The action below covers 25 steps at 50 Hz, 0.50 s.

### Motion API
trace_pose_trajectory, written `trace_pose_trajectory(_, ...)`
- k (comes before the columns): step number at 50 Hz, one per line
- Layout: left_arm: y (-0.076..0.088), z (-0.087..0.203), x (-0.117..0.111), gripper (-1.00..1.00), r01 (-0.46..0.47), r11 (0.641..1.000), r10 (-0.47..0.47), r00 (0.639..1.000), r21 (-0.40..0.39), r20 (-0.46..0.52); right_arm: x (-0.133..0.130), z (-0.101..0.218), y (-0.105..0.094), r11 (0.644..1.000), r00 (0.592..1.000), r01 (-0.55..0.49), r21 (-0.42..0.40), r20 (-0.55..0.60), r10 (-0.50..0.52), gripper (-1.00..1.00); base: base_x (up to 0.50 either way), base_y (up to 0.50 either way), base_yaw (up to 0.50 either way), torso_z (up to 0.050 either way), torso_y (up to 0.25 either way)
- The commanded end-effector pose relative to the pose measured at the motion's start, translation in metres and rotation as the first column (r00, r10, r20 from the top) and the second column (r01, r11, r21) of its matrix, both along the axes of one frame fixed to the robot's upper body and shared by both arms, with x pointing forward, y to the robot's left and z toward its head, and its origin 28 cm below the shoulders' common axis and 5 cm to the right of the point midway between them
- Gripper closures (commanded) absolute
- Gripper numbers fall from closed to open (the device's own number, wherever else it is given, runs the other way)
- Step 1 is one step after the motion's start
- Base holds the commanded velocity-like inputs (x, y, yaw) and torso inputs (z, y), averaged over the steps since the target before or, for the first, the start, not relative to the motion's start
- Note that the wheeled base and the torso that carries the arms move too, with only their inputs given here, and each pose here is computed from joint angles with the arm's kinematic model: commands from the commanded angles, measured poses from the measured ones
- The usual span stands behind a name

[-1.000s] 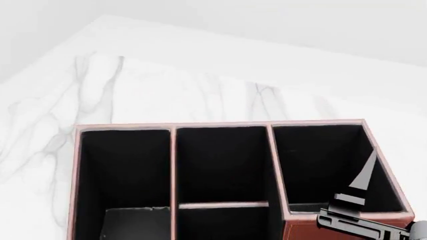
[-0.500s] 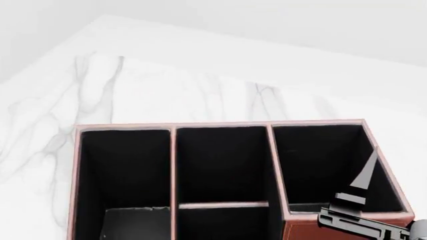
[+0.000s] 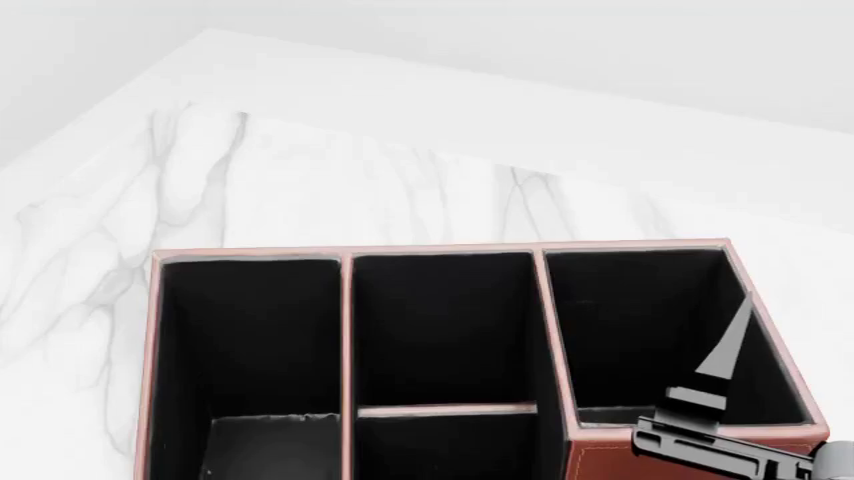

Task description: Pick up the book and place it in the front compartment of the caddy.

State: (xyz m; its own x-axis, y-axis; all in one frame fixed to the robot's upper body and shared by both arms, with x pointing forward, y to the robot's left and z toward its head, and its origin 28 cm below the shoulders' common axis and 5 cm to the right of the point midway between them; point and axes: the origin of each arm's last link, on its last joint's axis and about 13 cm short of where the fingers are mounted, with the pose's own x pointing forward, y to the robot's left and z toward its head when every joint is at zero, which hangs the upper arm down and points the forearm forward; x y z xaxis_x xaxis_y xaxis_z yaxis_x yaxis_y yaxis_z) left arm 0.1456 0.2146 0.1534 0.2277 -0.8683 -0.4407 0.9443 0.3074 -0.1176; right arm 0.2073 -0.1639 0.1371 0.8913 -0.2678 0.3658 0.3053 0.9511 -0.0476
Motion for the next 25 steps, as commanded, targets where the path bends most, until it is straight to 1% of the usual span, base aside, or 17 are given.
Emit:
trace_pose_trajectory(1,0.002,-0.005,0.003,-1.0,0.091,0.995,-0.092,0.996,0.035,0.002,0.0,-0.002,0.001,1.0,1.0,-0.002,-0.006,0.0,0.002,-1.0,0.0,0.0,0.0,0.0,0.0)
trace_pose_trajectory(12,0.002,-0.015,0.012,-1.0,0.126,0.988,-0.126,0.992,0.085,0.001,0.0,0.001,0.001,1.0,1.0,-0.001,-0.01,0.002,0.001,-1.0,0.0,0.0,0.0,0.0,0.0)
trace_pose_trajectory(15,0.003,-0.018,0.015,-1.0,0.129,0.987,-0.13,0.992,0.1,0.001,0.0,-0.003,0.001,1.0,1.0,-0.001,-0.012,0.002,0.001,-1.0,0.0,0.0,0.0,0.0,0.0)
trace_pose_trajectory(19,0.003,-0.021,0.019,-1.0,0.13,0.985,-0.131,0.991,0.112,0.005,0.001,0.0,0.002,1.0,1.0,-0.002,-0.013,0.0,0.002,-1.0,0.0,0.0,0.0,0.0,0.0)
trace_pose_trajectory(25,0.003,-0.026,0.022,-1.0,0.158,0.977,-0.161,0.987,0.146,0.011,0.001,0.001,0.001,1.0,1.0,-0.001,-0.012,0.0,0.001,-1.0,0.0,0.0,0.0,0.0,0.0)
